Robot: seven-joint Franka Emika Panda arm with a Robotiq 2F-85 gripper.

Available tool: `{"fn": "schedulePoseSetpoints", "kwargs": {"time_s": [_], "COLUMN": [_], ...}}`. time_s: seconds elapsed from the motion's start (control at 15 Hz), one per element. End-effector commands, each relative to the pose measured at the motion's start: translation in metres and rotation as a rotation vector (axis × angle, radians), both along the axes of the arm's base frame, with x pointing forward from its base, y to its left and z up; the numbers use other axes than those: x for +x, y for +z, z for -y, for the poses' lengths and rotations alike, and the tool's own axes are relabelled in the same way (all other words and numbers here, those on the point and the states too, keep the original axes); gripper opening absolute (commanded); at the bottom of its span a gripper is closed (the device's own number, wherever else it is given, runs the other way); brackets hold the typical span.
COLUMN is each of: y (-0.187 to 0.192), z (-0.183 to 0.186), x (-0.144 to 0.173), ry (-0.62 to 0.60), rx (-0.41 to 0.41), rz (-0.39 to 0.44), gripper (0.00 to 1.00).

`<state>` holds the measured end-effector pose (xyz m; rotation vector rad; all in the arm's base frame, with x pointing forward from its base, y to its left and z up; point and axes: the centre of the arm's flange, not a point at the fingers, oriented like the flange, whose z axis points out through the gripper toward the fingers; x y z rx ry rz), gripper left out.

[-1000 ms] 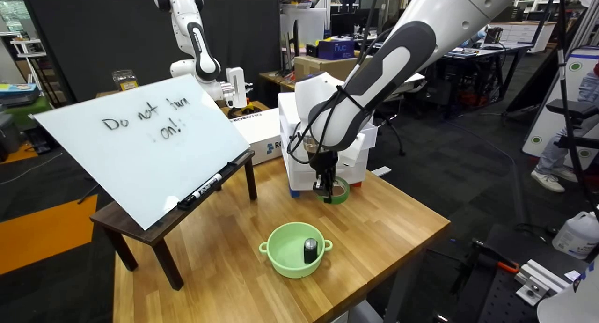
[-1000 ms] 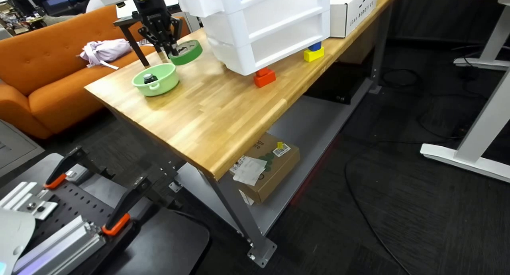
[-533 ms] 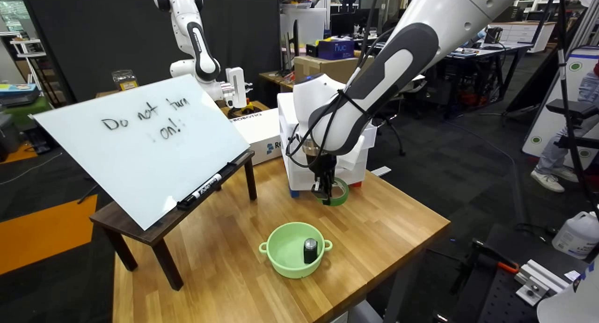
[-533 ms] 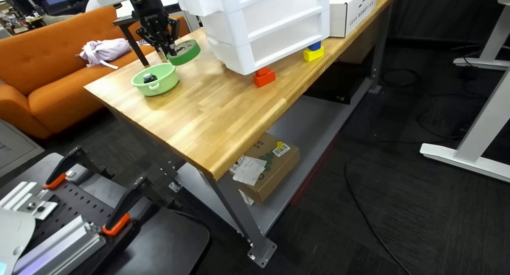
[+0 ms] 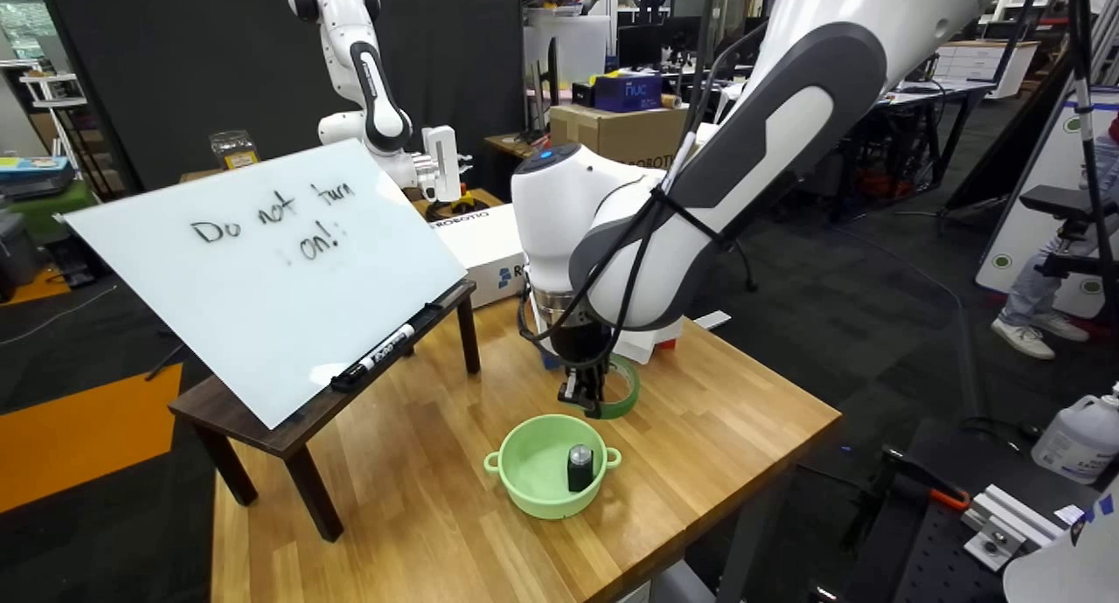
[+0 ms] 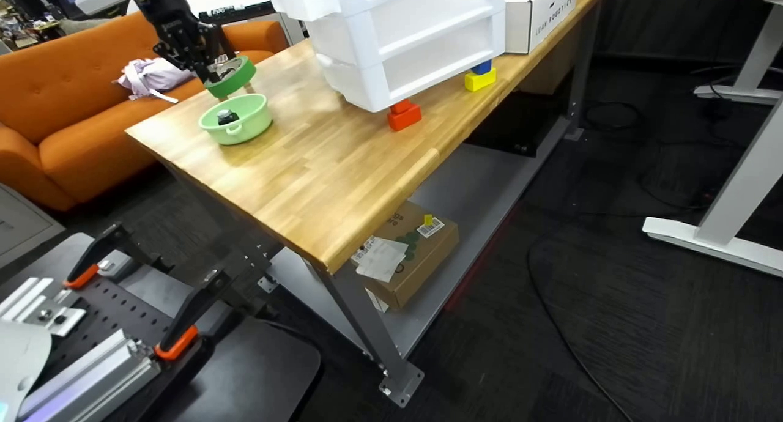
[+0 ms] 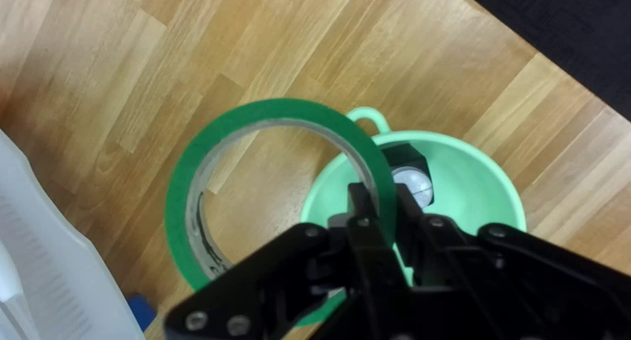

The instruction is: Remove the masking tape from the object and put it on the table

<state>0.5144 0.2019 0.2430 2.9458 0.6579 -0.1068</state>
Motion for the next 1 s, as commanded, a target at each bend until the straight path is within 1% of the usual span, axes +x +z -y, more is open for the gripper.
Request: {"fn": "schedulePoseSetpoints", "kwargs": {"time_s": [0.0,0.4,0.73,0.93], "y": [-0.005,-0.027,-0.056,-0.066], "z": [0.004,0.027,0.044,0.050], "x": [-0.006,-0.012,-0.028,-0.034], "ry": [-0.035,-0.109,-0.202,-0.250], "rx": [0.023,0.084,0.152,0.180], "rz": [0.051,0.094,0.102,0.118], "gripper": [0.04,0.04,0.04,0.04]}}
